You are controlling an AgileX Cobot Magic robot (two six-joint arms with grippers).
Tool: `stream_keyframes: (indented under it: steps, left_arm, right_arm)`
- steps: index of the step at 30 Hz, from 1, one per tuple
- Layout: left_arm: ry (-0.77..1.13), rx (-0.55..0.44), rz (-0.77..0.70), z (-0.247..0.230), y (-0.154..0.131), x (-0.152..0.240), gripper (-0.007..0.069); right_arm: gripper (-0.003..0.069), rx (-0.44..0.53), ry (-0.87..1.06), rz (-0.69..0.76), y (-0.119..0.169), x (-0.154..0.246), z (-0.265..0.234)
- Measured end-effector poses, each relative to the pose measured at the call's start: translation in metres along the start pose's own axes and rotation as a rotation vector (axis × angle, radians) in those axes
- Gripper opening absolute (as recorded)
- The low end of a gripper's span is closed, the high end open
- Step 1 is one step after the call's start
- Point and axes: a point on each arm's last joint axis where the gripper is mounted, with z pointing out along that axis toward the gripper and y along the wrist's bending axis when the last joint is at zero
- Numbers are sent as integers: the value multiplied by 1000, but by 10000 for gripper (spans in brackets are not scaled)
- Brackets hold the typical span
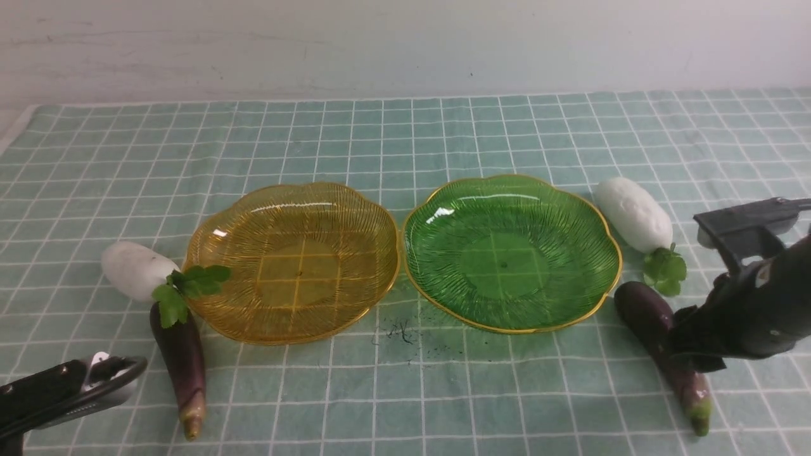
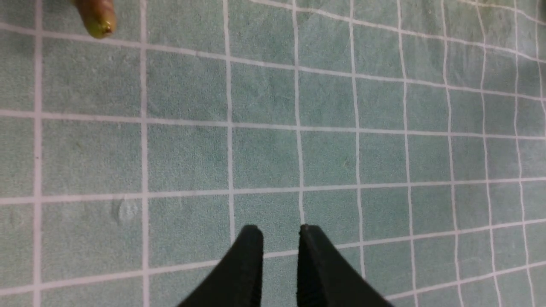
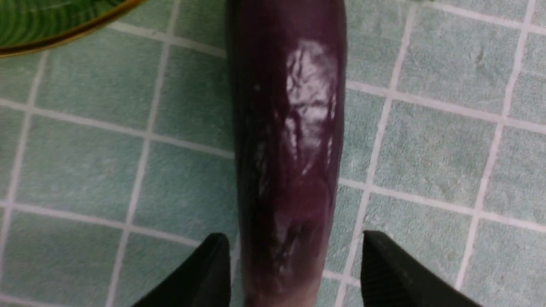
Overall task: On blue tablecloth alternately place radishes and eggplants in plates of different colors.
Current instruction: 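Put the eggplants into the green plate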
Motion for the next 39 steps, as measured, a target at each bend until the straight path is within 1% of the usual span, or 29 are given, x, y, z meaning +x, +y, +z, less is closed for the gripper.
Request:
stream_keyframes:
  steps: [1,4,8,13,14,16,19,20,22,24,25,26,29,31,39]
  left_arm:
    - [0,0,0,0,0,0,112]
    - [0,0,0,0,0,0,118]
    - [0,0,0,0,0,0,120]
    - [0,-1,1,0,0,0,120]
    - [0,-1,1,0,0,0,120]
    - [1,-1,1,0,0,0,120]
    - [1,-1,1,0,0,0,120]
    - [1,-1,1,0,0,0,120]
    - [2,-1,1,0,0,0,120]
    - [2,-1,1,0,0,0,120]
    - [2,-1,1,0,0,0,120]
    - [2,-1,1,0,0,0,120]
    - [2,-1,1,0,0,0,120]
    - [2,-1,1,0,0,0,120]
    - [2,-1,0,0,0,0,122]
  right_arm:
    - [419,1,13,-3,0,0,7]
    - [434,1,54,-2,-1,0,19]
    - [426,-4,103,-1,-1,4,34]
    - [272,-8,132,0,-1,4,33]
    - [272,-8,137,0,0,5,33]
    - [274,-10,151,2,-1,-1,17]
    - [274,-4,93,25,-2,-13,-13]
    - [274,-3,89,25,-2,-14,-16]
    - [274,-2,-15,36,-2,-27,-44]
    - [274,-27,-117,52,0,-39,-63]
    - [274,-30,-126,54,0,-40,-65]
    - [274,-65,-185,67,3,-49,-71]
    - [274,-100,-218,68,6,-55,-69]
    - [274,-144,-231,55,9,-62,-57]
    - [274,-198,-208,16,15,-77,-21]
